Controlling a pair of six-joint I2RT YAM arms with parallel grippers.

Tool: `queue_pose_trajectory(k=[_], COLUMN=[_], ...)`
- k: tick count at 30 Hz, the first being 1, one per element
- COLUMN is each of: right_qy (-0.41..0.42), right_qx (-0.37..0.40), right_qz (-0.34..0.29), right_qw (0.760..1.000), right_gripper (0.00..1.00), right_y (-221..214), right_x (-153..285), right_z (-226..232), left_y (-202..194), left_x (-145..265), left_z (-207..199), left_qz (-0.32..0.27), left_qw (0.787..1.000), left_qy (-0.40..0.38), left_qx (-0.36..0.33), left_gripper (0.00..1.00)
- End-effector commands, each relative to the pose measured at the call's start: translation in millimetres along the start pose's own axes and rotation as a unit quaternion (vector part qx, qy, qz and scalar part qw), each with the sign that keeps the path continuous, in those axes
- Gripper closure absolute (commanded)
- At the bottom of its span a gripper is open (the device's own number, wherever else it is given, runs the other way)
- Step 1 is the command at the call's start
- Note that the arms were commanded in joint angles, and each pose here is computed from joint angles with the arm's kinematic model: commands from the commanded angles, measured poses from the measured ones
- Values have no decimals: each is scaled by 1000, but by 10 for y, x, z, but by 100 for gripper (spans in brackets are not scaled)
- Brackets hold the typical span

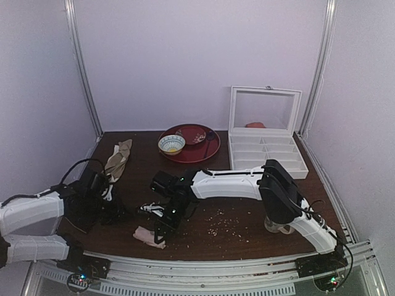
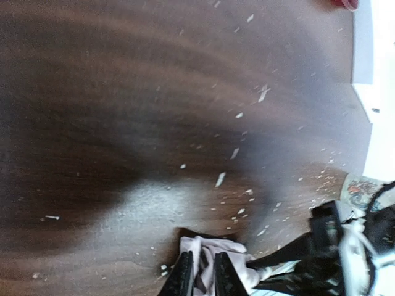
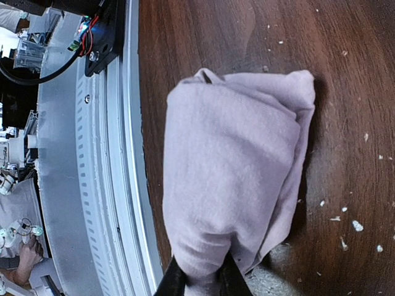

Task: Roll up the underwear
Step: Roll the underwear at the center of the board.

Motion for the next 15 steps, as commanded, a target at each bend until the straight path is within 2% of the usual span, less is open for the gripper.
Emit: queue_pose_trajectory(k=[1, 9, 15], right_qy=[-41, -40, -54], right_qx=[-93, -157, -176], right_qz=[82, 63, 41], right_qw=[991, 985, 982], right_gripper=[100, 100, 100], right_y=[-366, -330, -325], right_x=[-340, -374, -395], right_z=[-299, -428, -473], left_y=[-41, -265, -410], left_x=[204, 182, 157], left_z=[19, 198, 300], left_qz=[-21, -13, -5], left_qw=[999, 998, 994], left_qy=[26, -14, -48], left_qx=[7, 65, 103], left_gripper=[79, 78, 75])
Point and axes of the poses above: each gripper's point midway between its finger pads, its own x axis back along the fingers, its own z axis along the line the jaws close on, y = z × x, the point moved 10 cm from there along x, back along the fingers, and after that the axes turned 2 degrees about -x, right-handed, at the moved point
